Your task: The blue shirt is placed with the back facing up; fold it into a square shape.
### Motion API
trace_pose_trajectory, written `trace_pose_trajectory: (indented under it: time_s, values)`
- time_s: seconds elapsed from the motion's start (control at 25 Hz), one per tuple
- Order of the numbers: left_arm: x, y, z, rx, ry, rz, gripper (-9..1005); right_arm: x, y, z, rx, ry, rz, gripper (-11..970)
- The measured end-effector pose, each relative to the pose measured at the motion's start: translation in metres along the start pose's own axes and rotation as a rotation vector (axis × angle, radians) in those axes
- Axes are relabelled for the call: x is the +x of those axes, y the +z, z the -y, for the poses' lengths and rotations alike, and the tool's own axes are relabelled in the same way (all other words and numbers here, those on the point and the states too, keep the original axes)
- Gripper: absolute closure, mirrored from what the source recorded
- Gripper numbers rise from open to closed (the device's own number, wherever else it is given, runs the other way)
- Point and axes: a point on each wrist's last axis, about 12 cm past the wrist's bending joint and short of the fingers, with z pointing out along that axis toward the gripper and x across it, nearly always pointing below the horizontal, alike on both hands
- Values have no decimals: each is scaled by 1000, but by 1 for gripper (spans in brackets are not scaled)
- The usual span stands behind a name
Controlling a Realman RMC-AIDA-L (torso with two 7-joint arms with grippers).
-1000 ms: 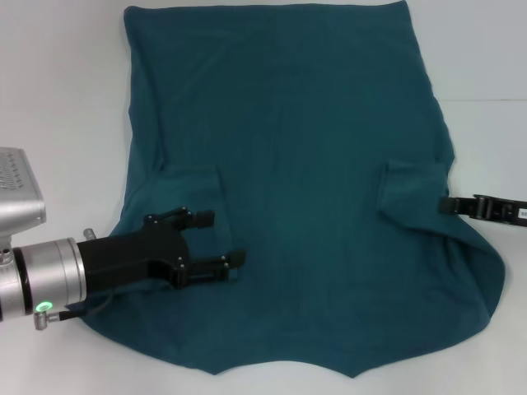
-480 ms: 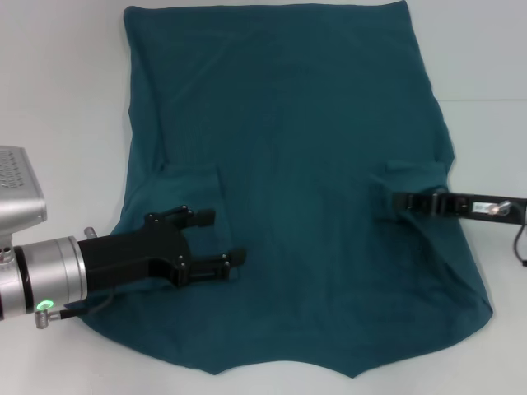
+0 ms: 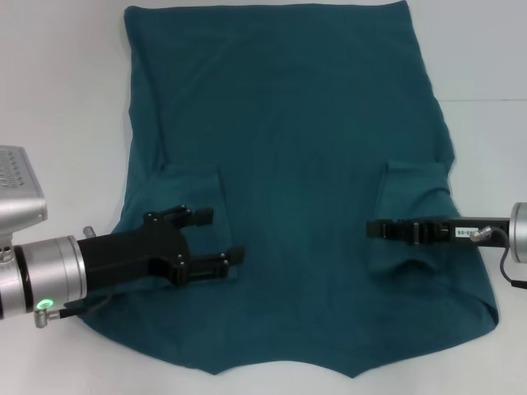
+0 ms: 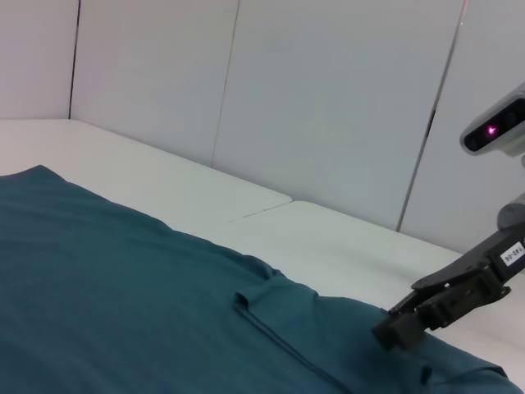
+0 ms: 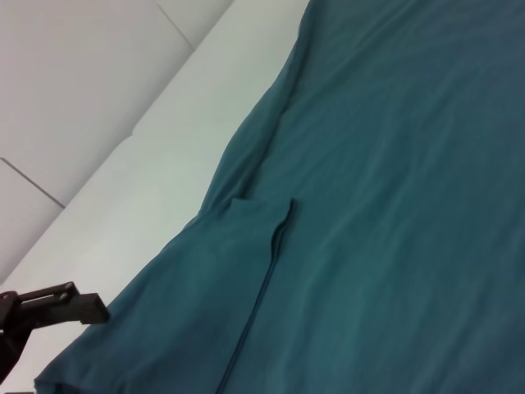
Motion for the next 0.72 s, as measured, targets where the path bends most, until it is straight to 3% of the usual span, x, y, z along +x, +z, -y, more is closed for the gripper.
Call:
trace_pose_trajectory:
  time_s: [0.36,0.72]
  values:
    - [1,-3,-1,-17,-5,7,111,-7,-13,4,-5,14,56,476]
    - [-1,-16,-9,-84,-54,70,110,-14,-12,0,-39,-34,156,263]
